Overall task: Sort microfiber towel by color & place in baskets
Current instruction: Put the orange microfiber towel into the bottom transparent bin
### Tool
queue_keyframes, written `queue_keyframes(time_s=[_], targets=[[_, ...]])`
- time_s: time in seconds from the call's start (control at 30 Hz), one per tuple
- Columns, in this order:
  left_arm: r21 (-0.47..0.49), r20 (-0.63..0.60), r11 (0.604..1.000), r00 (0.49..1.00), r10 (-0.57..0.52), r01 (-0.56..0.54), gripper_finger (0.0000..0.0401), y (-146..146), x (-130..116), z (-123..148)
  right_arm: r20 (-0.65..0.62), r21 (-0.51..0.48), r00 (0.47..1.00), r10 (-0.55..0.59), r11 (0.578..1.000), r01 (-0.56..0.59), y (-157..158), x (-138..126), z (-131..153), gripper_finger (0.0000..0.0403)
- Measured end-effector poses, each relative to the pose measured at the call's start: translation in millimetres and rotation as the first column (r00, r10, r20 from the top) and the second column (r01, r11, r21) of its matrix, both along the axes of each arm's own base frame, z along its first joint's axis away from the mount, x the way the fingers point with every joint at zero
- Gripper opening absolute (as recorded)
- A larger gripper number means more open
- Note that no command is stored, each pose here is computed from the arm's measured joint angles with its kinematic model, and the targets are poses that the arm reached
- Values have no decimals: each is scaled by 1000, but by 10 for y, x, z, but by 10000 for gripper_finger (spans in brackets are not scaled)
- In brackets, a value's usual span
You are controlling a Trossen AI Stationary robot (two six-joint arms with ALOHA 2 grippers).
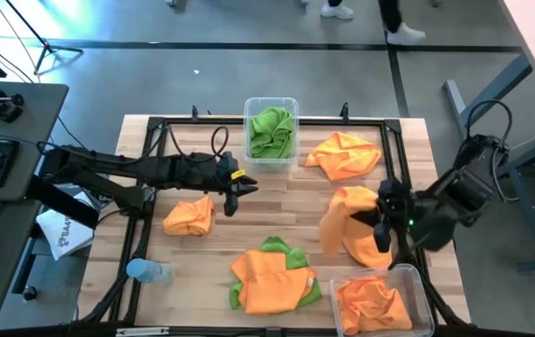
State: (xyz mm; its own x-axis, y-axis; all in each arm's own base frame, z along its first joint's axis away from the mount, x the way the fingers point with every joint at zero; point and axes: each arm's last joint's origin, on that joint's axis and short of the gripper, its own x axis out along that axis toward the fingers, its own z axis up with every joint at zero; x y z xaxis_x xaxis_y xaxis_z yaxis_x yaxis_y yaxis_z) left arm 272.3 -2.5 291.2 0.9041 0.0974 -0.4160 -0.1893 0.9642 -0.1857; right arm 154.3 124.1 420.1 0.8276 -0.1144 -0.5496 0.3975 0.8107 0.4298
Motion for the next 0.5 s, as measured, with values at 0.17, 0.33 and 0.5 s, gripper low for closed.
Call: queue_keyframes(time_s=[0.17, 0.33, 0.5], targets=[[27, -15, 999, 999, -34, 35, 81, -83, -7, -11, -91, 132, 993, -80, 987, 92, 226, -9, 37, 0], [43, -55, 999, 998, -23, 25, 81, -144, -30, -46, -132, 211, 986, -106, 968, 133, 493, 9, 187, 0], [38, -76, 999, 997, -24, 27, 81, -228, -48, -66, -201, 270, 977, -71, 955, 125, 787, -10, 349, 0]])
